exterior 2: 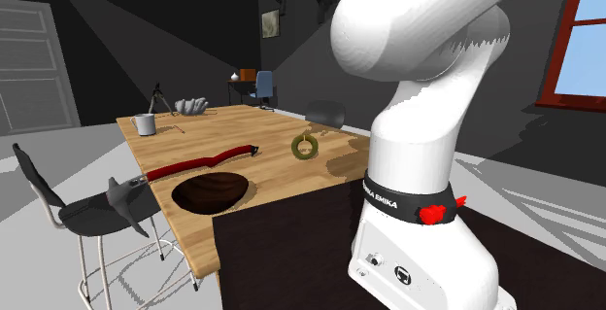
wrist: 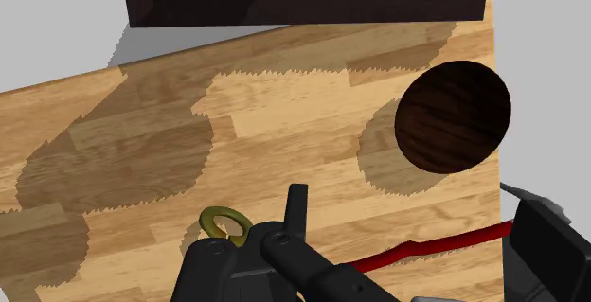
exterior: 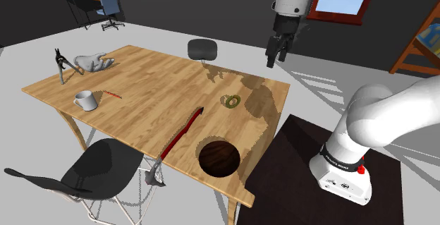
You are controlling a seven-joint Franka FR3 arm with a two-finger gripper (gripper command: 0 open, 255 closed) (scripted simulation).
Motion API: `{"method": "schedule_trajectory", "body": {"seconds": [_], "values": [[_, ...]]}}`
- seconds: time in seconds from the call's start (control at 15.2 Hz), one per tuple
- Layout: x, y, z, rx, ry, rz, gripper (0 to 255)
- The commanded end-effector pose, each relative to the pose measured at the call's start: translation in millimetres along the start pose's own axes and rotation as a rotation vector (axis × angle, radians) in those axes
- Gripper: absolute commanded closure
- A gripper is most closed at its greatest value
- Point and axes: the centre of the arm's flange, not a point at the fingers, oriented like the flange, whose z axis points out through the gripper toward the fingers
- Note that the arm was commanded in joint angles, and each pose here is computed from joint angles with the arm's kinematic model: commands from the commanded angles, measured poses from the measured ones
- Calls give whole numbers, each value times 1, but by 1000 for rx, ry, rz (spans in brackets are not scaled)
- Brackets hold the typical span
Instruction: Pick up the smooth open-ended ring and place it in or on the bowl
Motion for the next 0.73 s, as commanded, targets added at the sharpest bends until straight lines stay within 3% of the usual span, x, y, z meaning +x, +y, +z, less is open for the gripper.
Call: {"method": "schedule_trajectory", "body": {"seconds": [0.0, 0.66], "values": [[0, 0, 0, 0, 0, 0, 0], [47, 73, 95, -20, 21, -312, 0]]}}
